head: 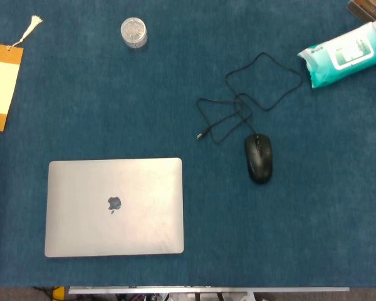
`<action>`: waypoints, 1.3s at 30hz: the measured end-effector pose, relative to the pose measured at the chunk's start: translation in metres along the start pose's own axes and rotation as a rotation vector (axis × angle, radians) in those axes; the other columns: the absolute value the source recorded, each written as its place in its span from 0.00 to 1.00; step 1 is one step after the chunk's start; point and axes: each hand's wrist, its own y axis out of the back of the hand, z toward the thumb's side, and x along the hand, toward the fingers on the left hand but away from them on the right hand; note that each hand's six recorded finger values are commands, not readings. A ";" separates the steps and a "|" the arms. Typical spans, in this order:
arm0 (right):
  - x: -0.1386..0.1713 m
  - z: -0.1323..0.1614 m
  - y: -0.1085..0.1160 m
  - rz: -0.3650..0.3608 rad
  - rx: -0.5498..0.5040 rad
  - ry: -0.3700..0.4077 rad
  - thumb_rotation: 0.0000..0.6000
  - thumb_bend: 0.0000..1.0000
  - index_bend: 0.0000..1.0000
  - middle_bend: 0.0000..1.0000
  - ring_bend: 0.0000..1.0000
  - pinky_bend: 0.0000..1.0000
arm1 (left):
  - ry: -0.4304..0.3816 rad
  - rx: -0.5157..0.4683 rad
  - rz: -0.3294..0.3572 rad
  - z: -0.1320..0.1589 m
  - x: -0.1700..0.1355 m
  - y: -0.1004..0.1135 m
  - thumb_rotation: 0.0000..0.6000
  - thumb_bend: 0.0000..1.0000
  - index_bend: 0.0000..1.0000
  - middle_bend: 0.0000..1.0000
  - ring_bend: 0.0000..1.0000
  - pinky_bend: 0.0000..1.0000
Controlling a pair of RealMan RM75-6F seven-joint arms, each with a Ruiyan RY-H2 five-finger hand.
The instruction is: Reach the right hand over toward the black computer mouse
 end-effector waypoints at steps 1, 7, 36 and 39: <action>0.000 0.000 0.000 -0.001 -0.001 0.002 1.00 0.16 0.00 0.06 0.00 0.09 | -0.001 0.000 -0.001 0.000 0.000 0.000 1.00 0.39 0.10 0.07 0.04 0.04; -0.003 0.006 0.002 -0.008 -0.014 0.024 1.00 0.16 0.00 0.07 0.00 0.09 | -0.003 0.001 -0.002 0.001 0.000 -0.001 1.00 0.39 0.10 0.07 0.04 0.04; -0.117 0.225 0.010 0.063 -0.051 0.548 1.00 0.16 0.49 0.14 0.00 0.04 | 0.026 -0.017 0.023 -0.014 -0.011 0.009 1.00 0.39 0.10 0.07 0.04 0.04; -0.119 0.259 0.004 0.080 -0.049 0.601 1.00 0.16 0.49 0.14 0.00 0.04 | 0.033 -0.020 0.023 -0.016 -0.013 0.009 1.00 0.39 0.10 0.07 0.04 0.04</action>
